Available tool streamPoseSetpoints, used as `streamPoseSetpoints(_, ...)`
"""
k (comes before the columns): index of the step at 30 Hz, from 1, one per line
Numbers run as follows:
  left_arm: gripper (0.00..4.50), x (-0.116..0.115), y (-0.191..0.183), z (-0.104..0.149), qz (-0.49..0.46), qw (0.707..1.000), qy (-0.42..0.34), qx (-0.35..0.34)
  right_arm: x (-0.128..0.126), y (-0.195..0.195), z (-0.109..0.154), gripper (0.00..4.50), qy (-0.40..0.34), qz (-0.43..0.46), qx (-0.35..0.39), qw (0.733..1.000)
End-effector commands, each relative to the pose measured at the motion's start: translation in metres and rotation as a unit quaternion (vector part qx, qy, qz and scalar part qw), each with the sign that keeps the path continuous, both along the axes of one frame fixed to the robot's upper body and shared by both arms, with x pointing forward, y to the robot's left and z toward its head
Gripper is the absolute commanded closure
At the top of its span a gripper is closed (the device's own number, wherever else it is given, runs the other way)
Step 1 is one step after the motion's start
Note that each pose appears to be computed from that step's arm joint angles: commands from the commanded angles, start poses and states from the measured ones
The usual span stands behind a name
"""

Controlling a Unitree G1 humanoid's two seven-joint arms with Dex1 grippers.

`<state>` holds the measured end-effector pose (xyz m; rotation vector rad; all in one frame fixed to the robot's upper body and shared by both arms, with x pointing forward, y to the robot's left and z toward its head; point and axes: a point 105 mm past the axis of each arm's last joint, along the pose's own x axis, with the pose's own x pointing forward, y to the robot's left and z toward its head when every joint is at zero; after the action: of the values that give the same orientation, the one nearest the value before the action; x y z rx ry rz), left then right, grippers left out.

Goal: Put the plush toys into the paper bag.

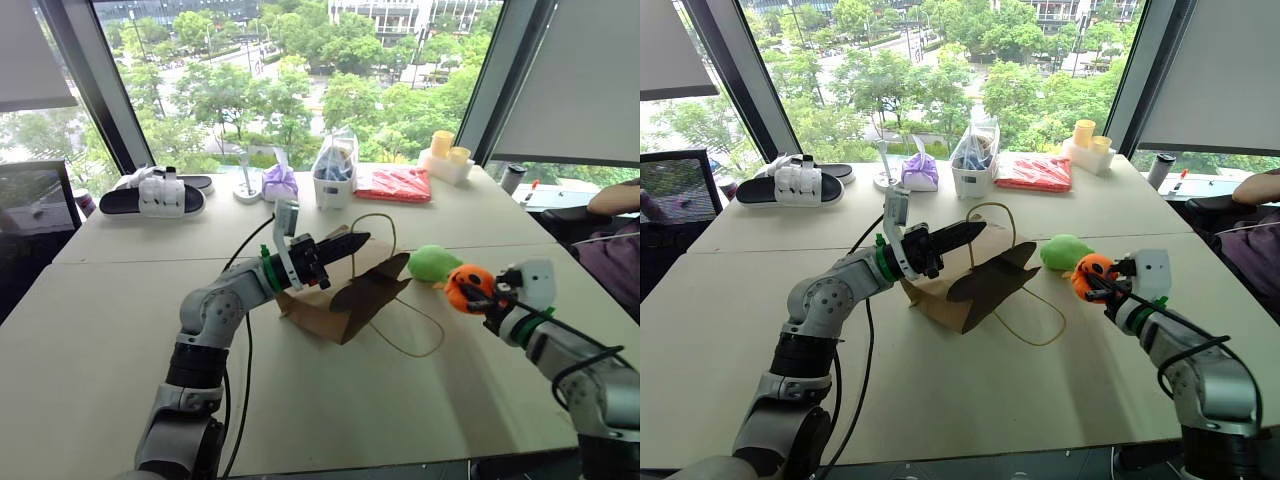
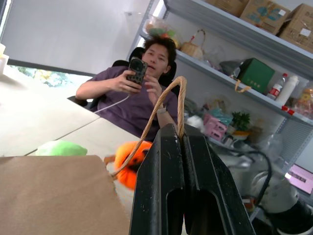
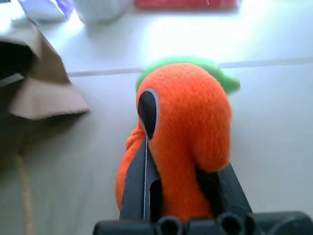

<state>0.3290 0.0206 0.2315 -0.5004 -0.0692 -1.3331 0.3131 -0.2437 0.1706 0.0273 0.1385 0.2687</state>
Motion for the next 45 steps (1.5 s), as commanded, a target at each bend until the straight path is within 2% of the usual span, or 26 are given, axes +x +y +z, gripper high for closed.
streamPoseSetpoints(1,4.50,-0.004,-0.001,0.014,-0.013,1.000,-0.023,-0.016,-0.025,0.038,0.020,4.48,0.006,0.108,0.020,0.994)
streamPoseSetpoints(7,4.50,-0.007,-0.009,0.016,-0.028,0.999,-0.027,-0.021,-0.017,0.087,0.005,4.48,0.039,0.159,0.055,0.985)
streamPoseSetpoints(11,4.50,-0.006,-0.010,0.022,-0.025,0.999,-0.030,-0.033,-0.003,0.115,-0.005,4.48,0.052,0.175,0.068,0.981)
streamPoseSetpoints(15,4.50,-0.006,-0.009,0.027,-0.021,0.998,-0.022,-0.050,0.018,0.133,-0.018,4.48,0.068,0.176,0.048,0.981)
streamPoseSetpoints(18,4.50,-0.002,-0.005,0.029,-0.008,0.998,-0.018,-0.054,0.025,0.136,-0.019,3.20,0.063,0.175,0.037,0.982)
streamPoseSetpoints(20,4.50,0.001,-0.002,0.029,0.002,0.998,-0.017,-0.055,0.026,0.137,-0.016,2.12,0.058,0.181,0.035,0.981)
streamPoseSetpoints(24,4.50,0.004,0.002,0.027,0.013,0.998,-0.014,-0.053,0.017,0.133,-0.006,0.20,0.035,0.201,0.033,0.978)
streamPoseSetpoints(25,4.50,0.004,0.002,0.026,0.013,0.998,-0.014,-0.052,0.010,0.131,-0.001,0.03,0.026,0.211,0.040,0.976)
streamPoseSetpoints(31,4.50,0.004,0.004,0.021,0.014,0.999,-0.009,-0.046,-0.035,0.103,0.030,0.03,-0.009,0.268,0.097,0.958)
streamPoseSetpoints(34,4.50,0.004,0.005,0.020,0.013,0.999,-0.007,-0.044,-0.040,0.085,0.040,0.03,-0.021,0.254,0.128,0.958)
streamPoseSetpoints(35,4.50,0.004,0.005,0.019,0.013,0.999,-0.007,-0.043,-0.034,0.071,0.045,0.03,-0.034,0.223,0.136,0.965)
streamPoseSetpoints(38,4.50,0.004,0.005,0.019,0.013,0.999,-0.006,-0.042,0.009,0.013,0.044,0.03,-0.065,0.066,0.115,0.989)
streamPoseSetpoints(39,4.50,0.004,0.004,0.019,0.013,0.999,-0.008,-0.041,0.035,-0.003,0.032,0.03,-0.052,0.004,0.090,0.995)
streamPoseSetpoints(42,4.50,0.004,0.005,0.021,0.016,0.999,-0.010,-0.040,0.082,-0.013,0.005,0.03,-0.017,-0.063,0.031,0.997)
streamPoseSetpoints(45,4.50,0.004,0.008,0.022,0.023,0.999,-0.013,-0.040,0.112,-0.009,-0.011,0.03,0.007,-0.082,0.006,0.997)
